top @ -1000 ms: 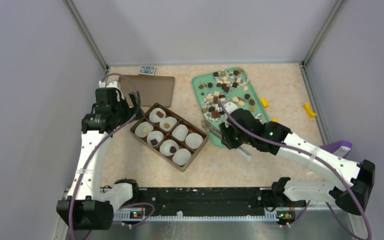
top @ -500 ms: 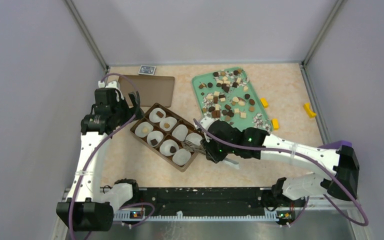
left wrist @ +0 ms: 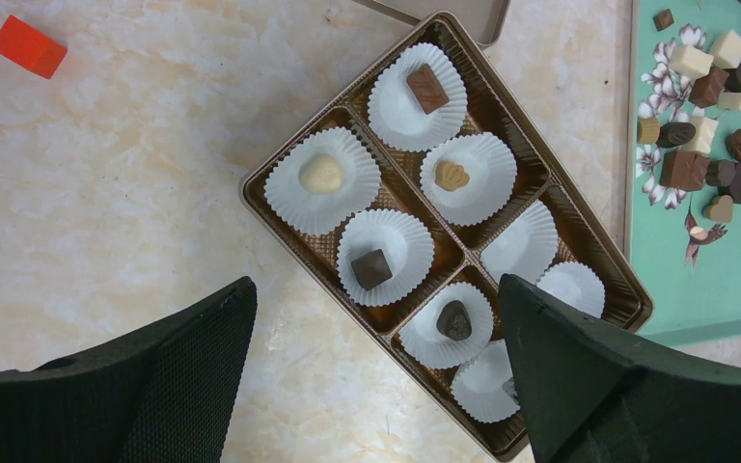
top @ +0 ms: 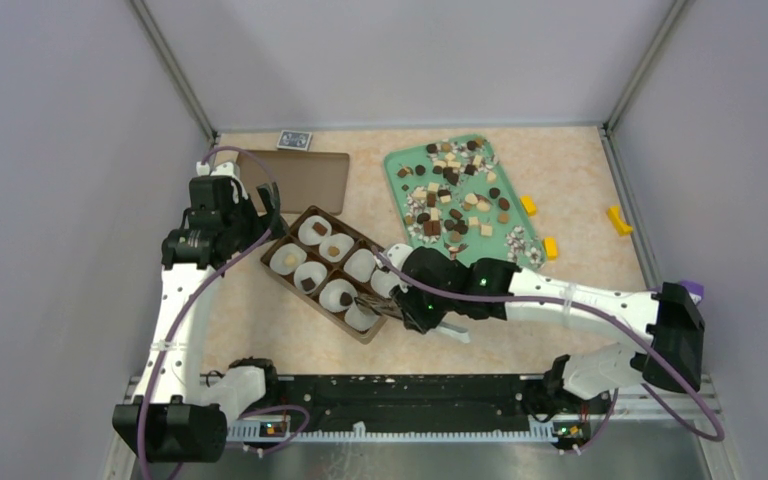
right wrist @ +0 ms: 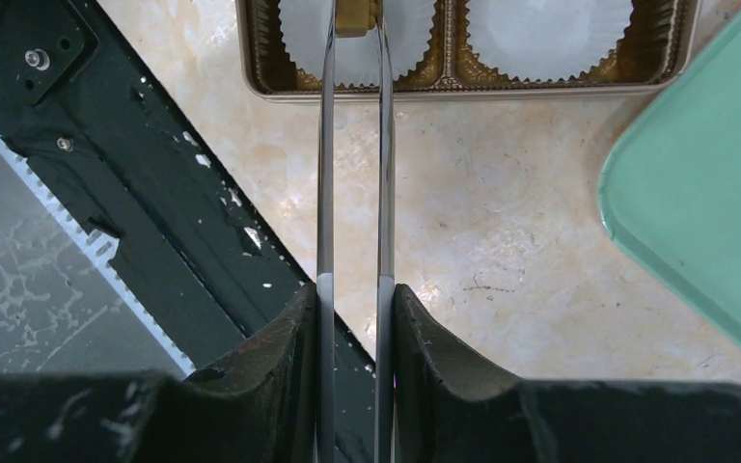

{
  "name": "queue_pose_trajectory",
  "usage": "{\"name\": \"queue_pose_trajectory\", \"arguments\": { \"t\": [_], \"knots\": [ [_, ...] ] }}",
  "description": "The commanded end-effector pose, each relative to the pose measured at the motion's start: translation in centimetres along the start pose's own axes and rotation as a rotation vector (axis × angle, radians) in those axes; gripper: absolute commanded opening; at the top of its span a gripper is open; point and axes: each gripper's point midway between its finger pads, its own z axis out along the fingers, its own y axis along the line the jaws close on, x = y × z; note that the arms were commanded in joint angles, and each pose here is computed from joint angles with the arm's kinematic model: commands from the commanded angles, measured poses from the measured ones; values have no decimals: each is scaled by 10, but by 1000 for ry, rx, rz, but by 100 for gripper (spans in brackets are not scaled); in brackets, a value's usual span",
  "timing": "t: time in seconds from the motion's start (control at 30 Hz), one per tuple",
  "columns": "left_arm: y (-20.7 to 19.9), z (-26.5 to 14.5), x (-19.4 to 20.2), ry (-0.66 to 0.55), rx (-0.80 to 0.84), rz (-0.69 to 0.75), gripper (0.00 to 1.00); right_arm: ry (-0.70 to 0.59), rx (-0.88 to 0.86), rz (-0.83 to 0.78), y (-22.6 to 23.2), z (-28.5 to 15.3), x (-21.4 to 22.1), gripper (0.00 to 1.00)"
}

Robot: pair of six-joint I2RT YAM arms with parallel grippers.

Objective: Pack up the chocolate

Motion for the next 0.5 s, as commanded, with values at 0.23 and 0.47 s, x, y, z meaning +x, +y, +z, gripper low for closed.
{"name": "queue_pose_trajectory", "arguments": {
  "t": [0.23, 0.47],
  "knots": [
    [-2, -4, -7, -42, 5, -4, 99, -74, -41, -28, 18, 0, -23, 34],
    [0, -6, -8, -46, -4, 1, 99, -106, -16, -32, 14, -5, -32, 34]
  ]
}}
